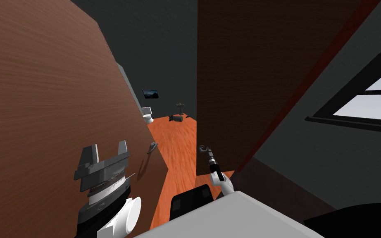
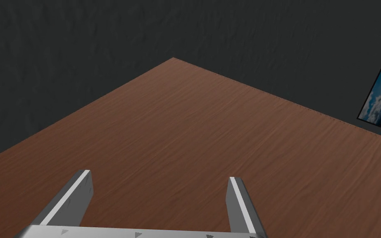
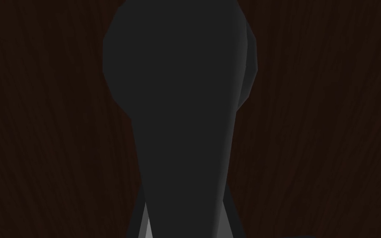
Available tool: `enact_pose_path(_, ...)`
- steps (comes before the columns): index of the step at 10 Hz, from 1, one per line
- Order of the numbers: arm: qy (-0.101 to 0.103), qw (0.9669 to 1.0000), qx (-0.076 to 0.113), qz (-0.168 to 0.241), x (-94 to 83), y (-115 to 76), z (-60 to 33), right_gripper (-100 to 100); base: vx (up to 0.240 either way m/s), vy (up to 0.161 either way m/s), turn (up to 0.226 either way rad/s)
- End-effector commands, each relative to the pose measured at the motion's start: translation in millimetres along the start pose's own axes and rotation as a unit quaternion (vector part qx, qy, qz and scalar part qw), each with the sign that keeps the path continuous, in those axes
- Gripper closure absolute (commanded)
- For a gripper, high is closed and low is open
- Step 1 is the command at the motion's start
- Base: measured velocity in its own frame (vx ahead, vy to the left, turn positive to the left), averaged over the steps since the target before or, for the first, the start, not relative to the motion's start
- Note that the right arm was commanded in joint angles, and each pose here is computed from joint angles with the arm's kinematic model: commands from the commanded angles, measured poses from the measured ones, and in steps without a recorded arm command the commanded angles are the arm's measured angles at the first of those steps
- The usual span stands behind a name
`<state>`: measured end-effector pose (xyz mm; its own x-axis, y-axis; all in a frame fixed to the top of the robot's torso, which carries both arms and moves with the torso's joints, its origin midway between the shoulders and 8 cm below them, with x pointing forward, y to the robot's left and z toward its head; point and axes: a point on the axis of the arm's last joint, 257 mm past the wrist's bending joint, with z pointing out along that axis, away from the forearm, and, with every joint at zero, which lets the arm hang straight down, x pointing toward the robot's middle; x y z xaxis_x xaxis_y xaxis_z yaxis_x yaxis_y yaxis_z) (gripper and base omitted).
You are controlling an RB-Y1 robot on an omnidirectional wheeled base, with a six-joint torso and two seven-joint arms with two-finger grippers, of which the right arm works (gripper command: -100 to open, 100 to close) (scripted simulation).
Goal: Push the door open
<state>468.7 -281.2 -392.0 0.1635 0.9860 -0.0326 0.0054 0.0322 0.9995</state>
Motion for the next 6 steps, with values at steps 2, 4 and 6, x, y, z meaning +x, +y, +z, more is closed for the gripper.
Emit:
enact_pose_path(2,-0.01,0.9999,-0.002,0.008,0.0,2.1,1.1,100,0.155,0.071,-0.062)
enact_pose_path(4,-0.017,0.9998,0.0,0.015,1.0,0.9,0.1,100,0.16,0.053,-0.046)
enact_pose_path(6,-0.03,0.9995,-0.001,0.003,-22.7,-0.3,-0.7,100,0.104,0.007,-0.038)
